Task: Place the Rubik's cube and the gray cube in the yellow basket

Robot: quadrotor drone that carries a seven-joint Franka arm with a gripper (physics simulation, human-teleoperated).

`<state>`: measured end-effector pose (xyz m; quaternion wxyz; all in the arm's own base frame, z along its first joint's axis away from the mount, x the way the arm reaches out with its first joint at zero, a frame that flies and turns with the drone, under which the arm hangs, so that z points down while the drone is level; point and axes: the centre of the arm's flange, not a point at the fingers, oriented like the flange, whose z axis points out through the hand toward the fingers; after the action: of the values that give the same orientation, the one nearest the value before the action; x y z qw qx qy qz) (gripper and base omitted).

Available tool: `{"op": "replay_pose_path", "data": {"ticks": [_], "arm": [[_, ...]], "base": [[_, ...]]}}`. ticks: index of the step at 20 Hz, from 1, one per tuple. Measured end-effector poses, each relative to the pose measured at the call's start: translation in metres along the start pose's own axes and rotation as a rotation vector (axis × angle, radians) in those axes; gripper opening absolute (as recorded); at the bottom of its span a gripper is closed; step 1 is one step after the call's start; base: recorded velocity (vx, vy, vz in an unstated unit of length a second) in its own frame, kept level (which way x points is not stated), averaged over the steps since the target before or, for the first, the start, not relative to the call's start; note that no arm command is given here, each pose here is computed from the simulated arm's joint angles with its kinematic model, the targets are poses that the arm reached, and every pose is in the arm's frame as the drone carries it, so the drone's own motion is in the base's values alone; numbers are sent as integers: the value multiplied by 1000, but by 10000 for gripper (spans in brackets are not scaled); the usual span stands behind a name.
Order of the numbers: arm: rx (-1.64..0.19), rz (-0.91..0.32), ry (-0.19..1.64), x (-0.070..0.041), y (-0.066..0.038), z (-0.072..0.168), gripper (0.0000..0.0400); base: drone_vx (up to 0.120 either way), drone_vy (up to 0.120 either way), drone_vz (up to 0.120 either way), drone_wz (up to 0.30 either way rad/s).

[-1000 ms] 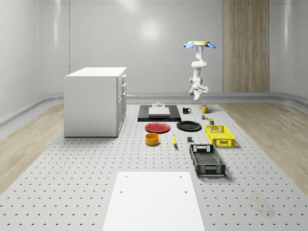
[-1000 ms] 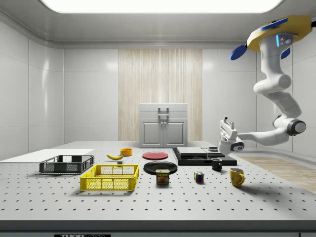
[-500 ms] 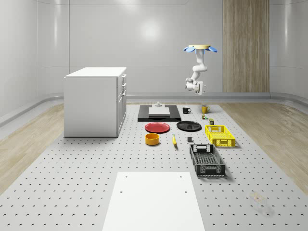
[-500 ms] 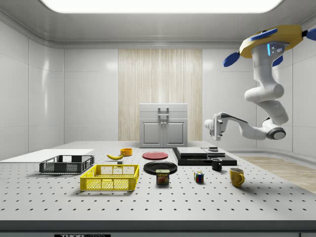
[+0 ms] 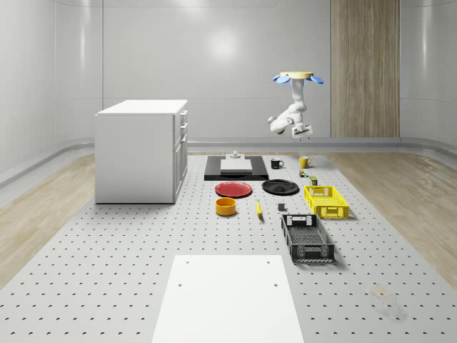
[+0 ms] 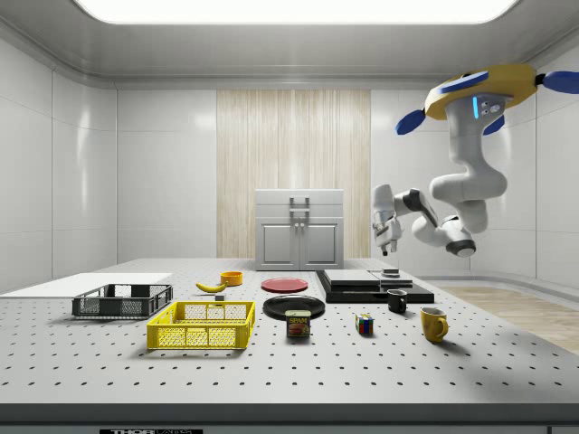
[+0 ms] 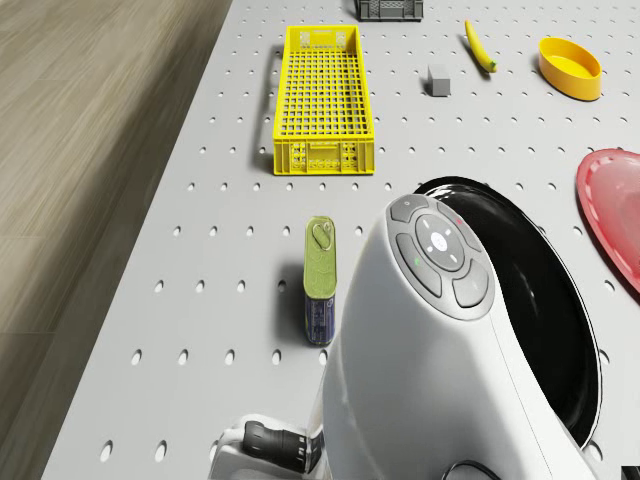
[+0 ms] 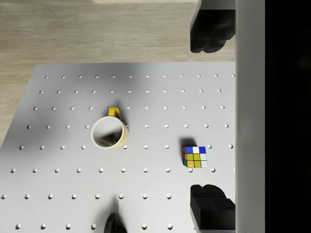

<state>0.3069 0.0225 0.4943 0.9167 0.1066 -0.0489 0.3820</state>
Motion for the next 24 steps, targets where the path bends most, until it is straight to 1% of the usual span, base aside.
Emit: {"op": "replay_pose_path", "data": {"ticks": [3, 6, 15, 16, 21, 24], "arm": [[-67, -2, 71, -7, -7, 0, 400], [-106, -4, 112, -11, -11, 1, 400], [-150, -5, 159, -15, -15, 2, 400], [-152, -5, 161, -16, -15, 2, 400], [-157, -5, 166, -16, -16, 2, 400], [-158, -5, 168, -16, -16, 2, 400]], "base": [[120, -120, -120, 0], [107, -93, -120, 0], [0, 0, -120, 0], [40, 0, -120, 0], [120, 0, -120, 0], [0, 0, -120, 0]]}}
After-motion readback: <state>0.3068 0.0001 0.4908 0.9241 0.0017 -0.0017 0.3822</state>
